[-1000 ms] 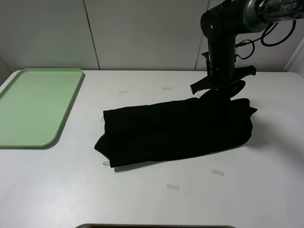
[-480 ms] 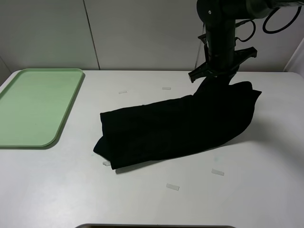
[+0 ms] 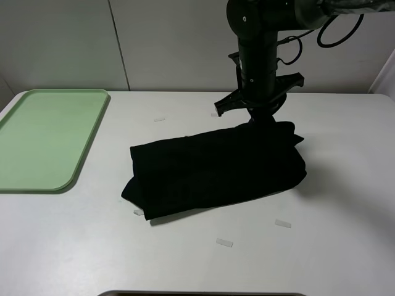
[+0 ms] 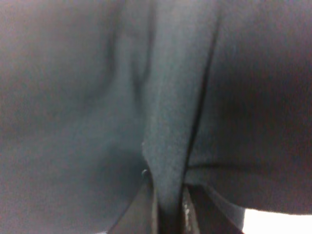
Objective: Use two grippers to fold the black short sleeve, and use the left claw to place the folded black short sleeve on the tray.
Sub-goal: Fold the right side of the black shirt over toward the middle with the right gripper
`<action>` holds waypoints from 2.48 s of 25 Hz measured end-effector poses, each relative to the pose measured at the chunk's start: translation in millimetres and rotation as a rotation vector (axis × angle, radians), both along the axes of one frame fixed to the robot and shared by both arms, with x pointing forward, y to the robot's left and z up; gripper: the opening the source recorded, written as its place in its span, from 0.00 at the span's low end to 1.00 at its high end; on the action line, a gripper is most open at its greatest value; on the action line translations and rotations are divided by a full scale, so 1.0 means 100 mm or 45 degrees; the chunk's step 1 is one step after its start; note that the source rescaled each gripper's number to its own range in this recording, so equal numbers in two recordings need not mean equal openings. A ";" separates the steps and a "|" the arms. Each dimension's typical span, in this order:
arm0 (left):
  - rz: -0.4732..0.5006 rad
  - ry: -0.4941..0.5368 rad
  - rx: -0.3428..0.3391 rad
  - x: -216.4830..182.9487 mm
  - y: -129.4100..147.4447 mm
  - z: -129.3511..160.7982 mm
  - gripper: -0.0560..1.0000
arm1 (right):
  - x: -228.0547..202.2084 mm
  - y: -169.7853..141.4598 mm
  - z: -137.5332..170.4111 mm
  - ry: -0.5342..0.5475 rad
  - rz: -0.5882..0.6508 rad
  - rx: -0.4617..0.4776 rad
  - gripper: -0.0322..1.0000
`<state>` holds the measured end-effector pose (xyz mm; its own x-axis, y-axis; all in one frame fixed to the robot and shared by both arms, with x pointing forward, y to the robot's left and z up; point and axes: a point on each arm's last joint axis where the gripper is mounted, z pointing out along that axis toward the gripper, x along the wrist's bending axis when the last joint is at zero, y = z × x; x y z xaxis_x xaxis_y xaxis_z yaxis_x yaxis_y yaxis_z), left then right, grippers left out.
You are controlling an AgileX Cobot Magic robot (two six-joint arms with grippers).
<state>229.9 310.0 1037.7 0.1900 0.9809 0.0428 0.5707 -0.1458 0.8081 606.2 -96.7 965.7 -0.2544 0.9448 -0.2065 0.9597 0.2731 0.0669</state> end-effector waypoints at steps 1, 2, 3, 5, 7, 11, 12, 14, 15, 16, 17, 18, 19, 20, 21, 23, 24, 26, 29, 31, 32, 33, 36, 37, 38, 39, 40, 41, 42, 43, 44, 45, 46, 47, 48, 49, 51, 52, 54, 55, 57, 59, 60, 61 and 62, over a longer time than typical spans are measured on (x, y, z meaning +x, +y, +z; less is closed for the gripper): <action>0.000 0.000 0.000 0.00 0.00 0.00 1.00 | -0.01 0.03 -0.03 0.022 -0.008 0.021 0.08; 0.000 0.000 0.000 0.00 0.00 0.00 1.00 | -0.02 0.04 -0.07 0.042 -0.017 0.034 0.08; 0.000 0.000 0.000 0.00 0.00 0.00 1.00 | -0.02 0.06 -0.10 0.060 -0.024 0.045 0.08; 0.003 -0.001 0.004 0.00 0.00 0.00 1.00 | -0.02 0.08 -0.17 0.087 -0.033 0.053 0.08; 0.013 -0.005 0.020 0.00 0.02 0.00 1.00 | -0.03 0.08 -0.20 0.102 -0.038 0.060 0.08; 0.028 -0.012 0.042 0.01 0.03 0.00 1.00 | -0.03 0.11 -0.21 0.121 -0.017 0.096 0.08; 0.028 -0.012 0.042 0.01 0.03 0.00 1.00 | -0.04 0.12 -0.22 0.131 0.003 0.105 0.08; 0.030 -0.012 0.044 0.01 0.04 0.00 1.00 | -0.05 0.14 -0.22 0.153 0.038 0.129 0.12; 0.030 -0.012 0.045 0.01 0.04 0.00 1.00 | -0.06 0.15 -0.22 0.165 0.055 0.146 0.17; 0.031 -0.013 0.046 0.01 0.04 0.00 1.00 | -0.06 0.17 -0.22 0.174 0.072 0.173 0.23; 0.031 -0.013 0.046 0.01 0.04 0.00 1.00 | -0.07 0.20 -0.22 0.183 0.084 0.203 0.33; 0.031 -0.013 0.046 0.01 0.04 0.00 1.00 | -0.07 0.21 -0.22 0.190 0.101 0.228 0.45; 0.031 -0.013 0.046 0.01 0.04 0.00 1.00 | -0.08 0.23 -0.22 0.199 0.119 0.255 0.56; 0.031 -0.013 0.046 0.01 0.04 0.00 1.00 | -0.08 0.25 -0.22 0.201 0.141 0.281 0.69; 0.031 -0.013 0.046 0.01 0.04 0.00 1.00 | -0.08 0.27 -0.22 0.199 0.158 0.305 0.80; 0.031 -0.013 0.046 0.01 0.04 0.00 1.00 | -0.07 0.31 -0.22 0.183 0.177 0.359 0.91; 0.031 -0.013 0.046 0.01 0.04 0.00 1.00 | -0.07 0.32 -0.22 0.176 0.177 0.374 0.94; 0.031 -0.013 0.046 0.01 0.04 0.00 1.00 | -0.04 0.34 -0.21 0.143 0.189 0.392 0.97; 0.031 -0.013 0.046 0.01 0.04 0.00 1.00 | 0.01 0.36 -0.21 0.071 0.286 0.412 0.96; 0.031 -0.013 0.046 0.01 0.04 0.00 1.00 | 0.03 0.38 -0.20 0.037 0.393 0.414 0.92; 0.031 -0.013 0.046 0.01 0.04 0.00 1.00 | 0.03 0.38 -0.20 0.029 0.430 0.412 0.89; 0.031 -0.013 0.046 0.01 0.04 0.00 1.00 | 0.03 0.39 -0.20 0.027 0.467 0.406 0.87; 0.031 -0.013 0.046 0.01 0.04 0.00 1.00 | 0.01 0.36 -0.21 0.048 0.520 0.338 0.85; 0.031 -0.013 0.046 0.01 0.04 0.00 1.00 | 0.01 0.33 -0.20 0.059 0.529 0.294 0.85; 0.031 -0.013 0.046 0.01 0.04 0.00 1.00 | 0.03 0.31 -0.18 0.064 0.533 0.248 0.85; 0.031 -0.013 0.046 0.01 0.04 0.00 1.00 | 0.05 0.29 -0.14 0.056 0.532 0.217 0.85; 0.031 -0.013 0.046 0.01 0.04 0.00 1.00 | 0.07 0.29 -0.08 0.040 0.530 0.194 0.85; 0.031 -0.013 0.046 0.01 0.04 0.00 1.00 | 0.10 0.29 -0.01 0.015 0.533 0.181 0.85; 0.031 -0.013 0.046 0.01 0.04 0.00 1.00 | 0.13 0.31 0.08 -0.025 0.545 0.172 0.85; 0.031 -0.013 0.046 0.01 0.04 0.00 1.00 | 0.15 0.33 0.17 -0.067 0.555 0.169 0.85; 0.031 -0.013 0.046 0.01 0.04 0.00 1.00 | 0.16 0.35 0.26 -0.110 0.570 0.158 0.85; 0.031 -0.013 0.046 0.01 0.04 0.00 1.00 | 0.17 0.35 0.34 -0.144 0.585 0.139 0.85; 0.031 -0.013 0.046 0.01 0.04 0.00 1.00 | 0.18 0.34 0.42 -0.174 0.593 0.117 0.85; 0.031 -0.013 0.046 0.01 0.04 0.00 1.00 | 0.20 0.32 0.47 -0.198 0.591 0.081 0.85; 0.031 -0.013 0.046 0.01 0.04 0.00 1.00 | 0.22 0.26 0.50 -0.210 0.579 0.038 0.85; 0.030 -0.014 0.045 0.01 0.04 0.00 1.00 | 0.25 0.20 0.51 -0.212 0.546 0.001 0.85; 0.031 -0.014 0.045 0.01 0.04 0.00 1.00 | 0.32 0.02 0.51 -0.207 0.455 -0.059 0.85; 0.031 -0.014 0.045 0.01 0.04 0.00 1.00 | 0.37 -0.08 0.50 -0.211 0.386 -0.080 0.85; 0.031 -0.014 0.045 0.01 0.04 0.00 1.00 | 0.46 -0.26 0.46 -0.216 0.270 -0.107 0.85; 0.031 -0.014 0.045 0.01 0.04 0.00 1.00 | 0.50 -0.35 0.43 -0.214 0.220 -0.118 0.85; 0.031 -0.014 0.045 0.01 0.04 0.00 1.00 | 0.53 -0.50 0.34 -0.181 0.160 -0.134 0.85; 0.031 -0.014 0.045 0.01 0.04 0.00 1.00 | 0.53 -0.61 0.22 -0.132 0.124 -0.143 0.85; 0.031 -0.014 0.045 0.01 0.04 0.00 1.00 | 0.52 -0.65 0.18 -0.107 0.108 -0.133 0.85; 0.031 -0.014 0.045 0.01 0.04 0.00 1.00 | 0.51 -0.67 0.12 -0.090 0.096 -0.115 0.85; 0.031 -0.014 0.045 0.01 0.04 0.00 1.00 | 0.51 -0.67 0.08 -0.079 0.083 -0.084 0.85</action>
